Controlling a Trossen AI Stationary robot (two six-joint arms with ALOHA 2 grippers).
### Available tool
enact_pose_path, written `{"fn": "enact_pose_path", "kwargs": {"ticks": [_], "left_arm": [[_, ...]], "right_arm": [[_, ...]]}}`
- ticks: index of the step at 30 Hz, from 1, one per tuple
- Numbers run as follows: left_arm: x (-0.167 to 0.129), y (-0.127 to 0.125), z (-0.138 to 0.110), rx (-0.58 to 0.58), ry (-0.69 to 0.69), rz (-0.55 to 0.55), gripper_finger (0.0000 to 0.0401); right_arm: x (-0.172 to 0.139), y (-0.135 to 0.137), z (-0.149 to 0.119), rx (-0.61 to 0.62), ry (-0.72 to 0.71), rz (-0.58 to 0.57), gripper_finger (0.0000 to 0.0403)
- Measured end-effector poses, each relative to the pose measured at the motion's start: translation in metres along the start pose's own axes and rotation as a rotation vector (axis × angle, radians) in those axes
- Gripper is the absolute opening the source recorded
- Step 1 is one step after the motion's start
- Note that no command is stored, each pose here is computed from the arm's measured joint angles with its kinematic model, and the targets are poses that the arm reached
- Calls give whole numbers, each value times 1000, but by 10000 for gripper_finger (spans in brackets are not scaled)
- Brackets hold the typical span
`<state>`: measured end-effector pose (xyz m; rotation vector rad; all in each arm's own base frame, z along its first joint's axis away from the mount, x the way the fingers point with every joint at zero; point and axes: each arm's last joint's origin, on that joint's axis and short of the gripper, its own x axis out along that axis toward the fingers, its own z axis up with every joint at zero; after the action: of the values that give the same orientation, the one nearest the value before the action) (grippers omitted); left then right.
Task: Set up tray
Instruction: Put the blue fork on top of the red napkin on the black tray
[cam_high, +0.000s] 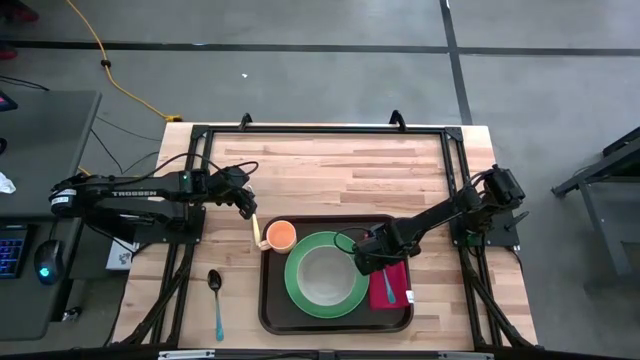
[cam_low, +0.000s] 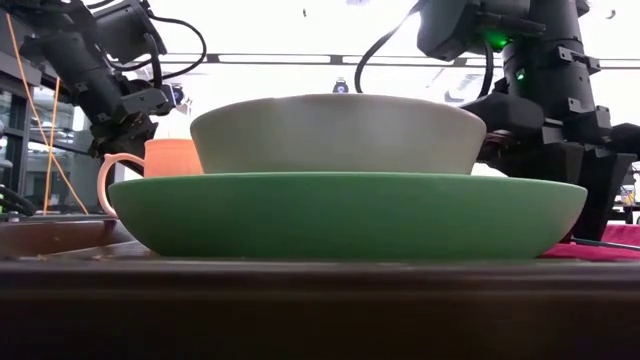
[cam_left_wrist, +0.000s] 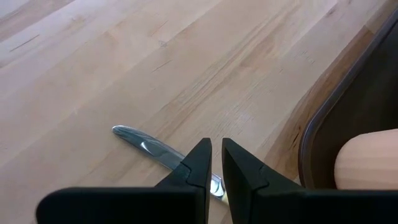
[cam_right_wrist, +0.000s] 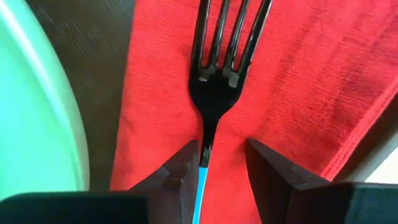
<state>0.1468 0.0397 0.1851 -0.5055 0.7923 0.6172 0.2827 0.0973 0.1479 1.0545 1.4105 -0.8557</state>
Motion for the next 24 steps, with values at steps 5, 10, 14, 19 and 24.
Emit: {"fn": "enact_pose_path", "kwargs": {"ticks": [5, 10, 14, 19, 24], "left_arm": [[0, 0, 0, 0, 0, 0, 67], [0, 0, 0, 0, 0, 0, 67], [0, 0, 0, 0, 0, 0, 67], [0, 0, 0, 1, 1, 1, 67], [0, 0, 0, 1, 1, 1, 67]], "right_arm": [[0, 0, 0, 24, -2, 0, 112], [0, 0, 0, 38, -2, -2, 112], [0, 0, 0, 51, 0, -3, 112], [0, -1, 0, 52, 4, -8, 112], [-1, -4, 0, 55, 7, -37, 112]]}}
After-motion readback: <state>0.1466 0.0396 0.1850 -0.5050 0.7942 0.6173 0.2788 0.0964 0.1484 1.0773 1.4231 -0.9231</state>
